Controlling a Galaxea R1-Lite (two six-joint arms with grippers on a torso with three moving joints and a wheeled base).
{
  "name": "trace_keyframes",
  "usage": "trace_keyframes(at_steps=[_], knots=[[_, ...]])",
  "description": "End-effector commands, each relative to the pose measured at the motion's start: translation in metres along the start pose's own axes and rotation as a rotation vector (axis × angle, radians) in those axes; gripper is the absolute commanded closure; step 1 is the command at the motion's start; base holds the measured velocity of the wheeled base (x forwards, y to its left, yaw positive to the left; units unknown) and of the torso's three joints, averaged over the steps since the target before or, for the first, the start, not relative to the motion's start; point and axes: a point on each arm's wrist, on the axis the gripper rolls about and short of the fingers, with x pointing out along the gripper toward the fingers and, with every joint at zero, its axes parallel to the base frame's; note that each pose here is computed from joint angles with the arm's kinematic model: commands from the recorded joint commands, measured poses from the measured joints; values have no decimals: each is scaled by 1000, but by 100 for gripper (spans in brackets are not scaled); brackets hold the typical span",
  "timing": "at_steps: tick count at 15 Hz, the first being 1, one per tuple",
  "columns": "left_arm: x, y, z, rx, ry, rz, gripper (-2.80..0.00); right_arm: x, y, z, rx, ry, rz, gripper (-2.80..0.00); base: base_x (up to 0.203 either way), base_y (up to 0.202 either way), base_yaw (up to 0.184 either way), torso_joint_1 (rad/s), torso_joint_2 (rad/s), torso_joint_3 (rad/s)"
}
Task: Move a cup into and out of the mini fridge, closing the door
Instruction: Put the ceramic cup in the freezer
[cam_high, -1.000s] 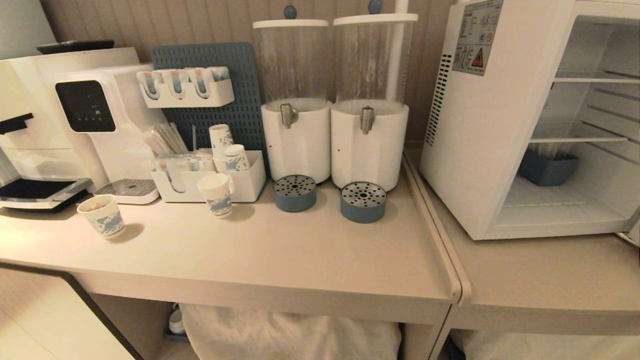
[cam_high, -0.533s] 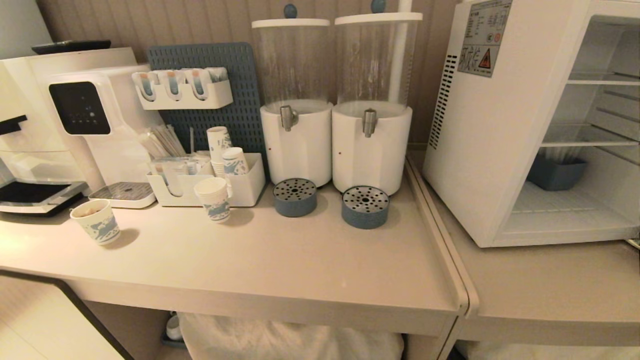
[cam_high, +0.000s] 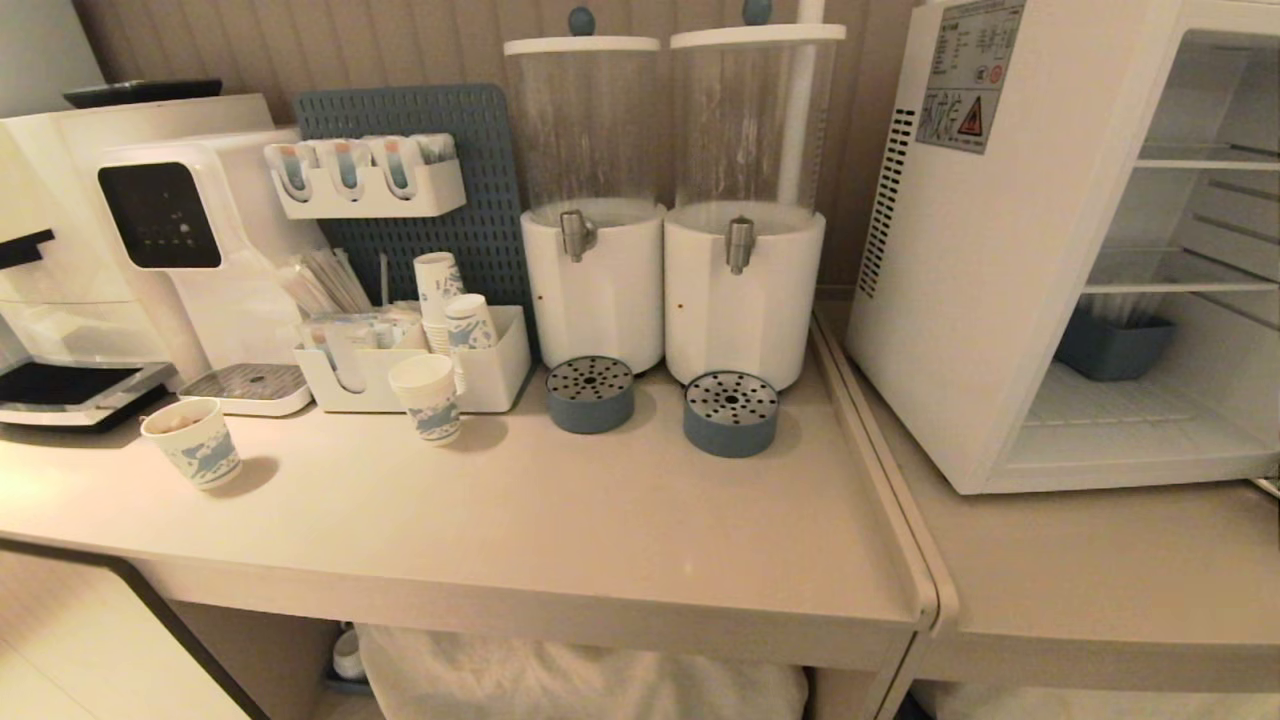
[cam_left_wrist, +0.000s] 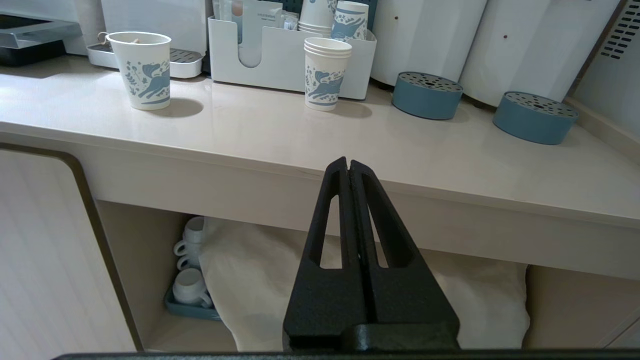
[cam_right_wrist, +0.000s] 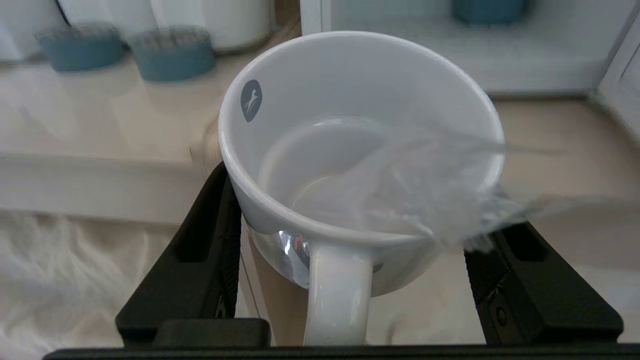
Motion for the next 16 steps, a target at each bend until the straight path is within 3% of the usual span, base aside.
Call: trace_keyframes(at_steps=[1, 4, 6, 9, 11, 13, 16], knots=[[1, 2, -11, -1, 33, 5, 0, -9, -1, 28, -4, -79, 6, 0, 0, 0, 0, 0, 0, 0], [1, 2, -11, -1, 33, 5, 0, -34, -1, 101, -5, -165, 81, 0, 0, 0, 0, 0, 0, 0], [1, 2, -11, -1, 33, 5, 0, -19, -1, 139, 16, -83, 127, 0, 0, 0, 0, 0, 0, 0], [1, 2, -11, -1, 33, 4, 0, 40, -3, 177, 52, 114, 160, 0, 0, 0, 0, 0, 0, 0], [1, 2, -11, -1, 35, 5, 0, 91, -4, 189, 107, 229, 159, 0, 0, 0, 0, 0, 0, 0], [1, 2, -11, -1, 33, 5, 0, 139, -6, 191, 162, 289, 119, 0, 0, 0, 0, 0, 0, 0], [1, 2, -11, -1, 33, 5, 0, 195, -15, 172, 246, 329, -37, 0, 0, 0, 0, 0, 0, 0]])
